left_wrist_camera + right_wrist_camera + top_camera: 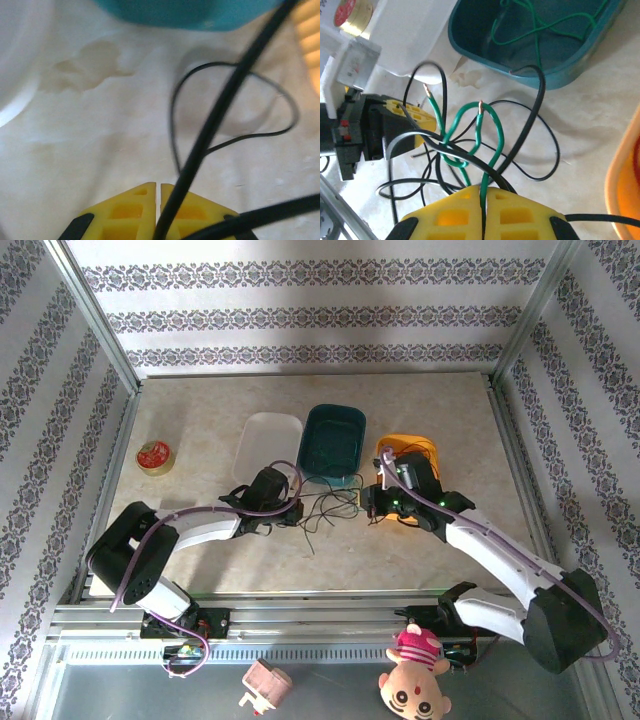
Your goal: Untangle the cables
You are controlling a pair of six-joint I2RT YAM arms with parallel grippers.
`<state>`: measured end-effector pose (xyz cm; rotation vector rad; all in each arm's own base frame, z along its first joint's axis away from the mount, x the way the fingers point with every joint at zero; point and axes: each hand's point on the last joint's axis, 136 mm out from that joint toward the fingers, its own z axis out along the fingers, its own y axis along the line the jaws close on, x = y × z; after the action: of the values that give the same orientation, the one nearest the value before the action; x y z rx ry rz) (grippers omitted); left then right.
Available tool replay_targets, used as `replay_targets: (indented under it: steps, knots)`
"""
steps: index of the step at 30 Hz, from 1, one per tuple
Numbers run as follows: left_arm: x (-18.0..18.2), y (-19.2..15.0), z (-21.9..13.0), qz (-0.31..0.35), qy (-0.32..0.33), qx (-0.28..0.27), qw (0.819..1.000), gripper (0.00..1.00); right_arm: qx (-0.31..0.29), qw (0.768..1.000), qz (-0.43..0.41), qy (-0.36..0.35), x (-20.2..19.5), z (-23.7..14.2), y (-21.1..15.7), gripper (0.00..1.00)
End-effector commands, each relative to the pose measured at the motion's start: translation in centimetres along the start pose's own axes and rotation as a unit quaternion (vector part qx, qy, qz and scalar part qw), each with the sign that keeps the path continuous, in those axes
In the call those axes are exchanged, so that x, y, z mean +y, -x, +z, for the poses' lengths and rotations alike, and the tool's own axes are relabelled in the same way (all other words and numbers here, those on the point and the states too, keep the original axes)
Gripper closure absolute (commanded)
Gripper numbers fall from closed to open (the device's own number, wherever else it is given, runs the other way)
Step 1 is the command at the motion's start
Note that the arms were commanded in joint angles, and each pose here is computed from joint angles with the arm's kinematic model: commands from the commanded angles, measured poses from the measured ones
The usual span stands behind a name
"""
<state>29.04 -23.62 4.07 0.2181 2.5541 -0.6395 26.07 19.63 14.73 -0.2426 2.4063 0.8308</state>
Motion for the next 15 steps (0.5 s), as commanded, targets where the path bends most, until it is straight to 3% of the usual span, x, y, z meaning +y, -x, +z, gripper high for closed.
replay_targets:
  steps: [1,4,8,10,15]
  knots:
    - [5.0,-4.8,0.1,-0.020,0.090,0.076,0.993,1.00,-0.018,1.000,0.008,-0.012,-0.7,-0.7,0.8,1.00]
    - [1.0,-3.4,-0.4,0.002,-0.017,0.050,0.999,1.00,0.010,1.000,0.002,0.000,-0.2,0.4,-0.2,1.00]
    - [-2.4,-1.0,-2.9,0.029,-0.095,-0.005,0.995,0.56,0.043,0.999,0.000,0.016,0.5,1.9,-1.2,1.00]
    - [-3.5,-0.2,-4.4,0.058,-0.112,-0.020,0.992,0.43,0.054,0.998,0.006,0.027,0.8,2.6,-1.4,1.00]
    - [-5.9,0.9,-7.2,0.103,-0.160,-0.046,0.981,0.37,0.084,0.995,0.014,0.056,1.6,3.7,-1.8,0.99]
